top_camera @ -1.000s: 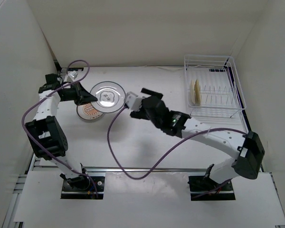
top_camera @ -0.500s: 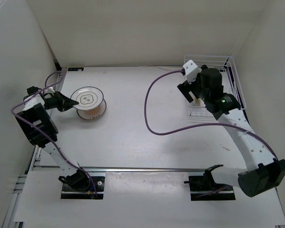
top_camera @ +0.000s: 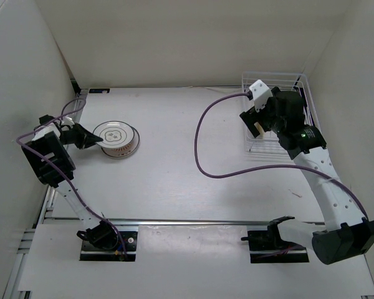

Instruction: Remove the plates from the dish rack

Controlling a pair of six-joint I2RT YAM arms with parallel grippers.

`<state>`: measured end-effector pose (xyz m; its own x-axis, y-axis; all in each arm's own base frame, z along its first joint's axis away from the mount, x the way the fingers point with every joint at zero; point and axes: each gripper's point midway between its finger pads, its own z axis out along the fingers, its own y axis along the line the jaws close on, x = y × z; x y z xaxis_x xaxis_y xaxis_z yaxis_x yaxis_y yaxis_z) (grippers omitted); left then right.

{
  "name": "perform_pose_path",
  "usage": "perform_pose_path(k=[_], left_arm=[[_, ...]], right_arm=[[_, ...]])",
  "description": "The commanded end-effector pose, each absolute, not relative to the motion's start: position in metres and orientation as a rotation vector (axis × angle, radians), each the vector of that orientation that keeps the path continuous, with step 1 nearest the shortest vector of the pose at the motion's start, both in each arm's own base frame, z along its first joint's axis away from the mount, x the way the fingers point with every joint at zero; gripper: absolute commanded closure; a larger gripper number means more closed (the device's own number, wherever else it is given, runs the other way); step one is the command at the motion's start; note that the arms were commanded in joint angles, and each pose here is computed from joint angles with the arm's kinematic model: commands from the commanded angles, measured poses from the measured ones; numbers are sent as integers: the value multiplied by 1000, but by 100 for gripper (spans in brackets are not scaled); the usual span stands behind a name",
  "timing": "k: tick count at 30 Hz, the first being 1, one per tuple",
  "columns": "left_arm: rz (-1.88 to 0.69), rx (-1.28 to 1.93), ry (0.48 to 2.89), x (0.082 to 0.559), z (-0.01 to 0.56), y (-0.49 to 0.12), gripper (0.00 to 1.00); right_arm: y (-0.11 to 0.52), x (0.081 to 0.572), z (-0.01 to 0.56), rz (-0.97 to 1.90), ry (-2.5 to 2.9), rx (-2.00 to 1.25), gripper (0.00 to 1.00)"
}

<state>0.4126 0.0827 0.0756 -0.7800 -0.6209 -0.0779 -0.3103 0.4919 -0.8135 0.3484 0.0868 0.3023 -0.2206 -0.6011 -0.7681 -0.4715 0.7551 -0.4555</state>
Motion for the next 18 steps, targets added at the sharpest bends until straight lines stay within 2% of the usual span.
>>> perform_pose_path(k=[1, 14, 16, 18], left_arm=[[-1148, -695, 2357, 421, 91, 88, 90], [-1059, -754, 2479, 409, 54, 85, 90], [-1047, -733, 2493, 409, 52, 82, 85], [-1047, -733, 2493, 409, 52, 82, 76]], right_arm=[[89, 346, 312, -118, 1827, -798, 1], [93, 348, 316, -96, 1808, -793, 1], [93, 348, 315, -90, 1812, -785, 1], [93, 348, 315, -90, 1812, -785, 1]])
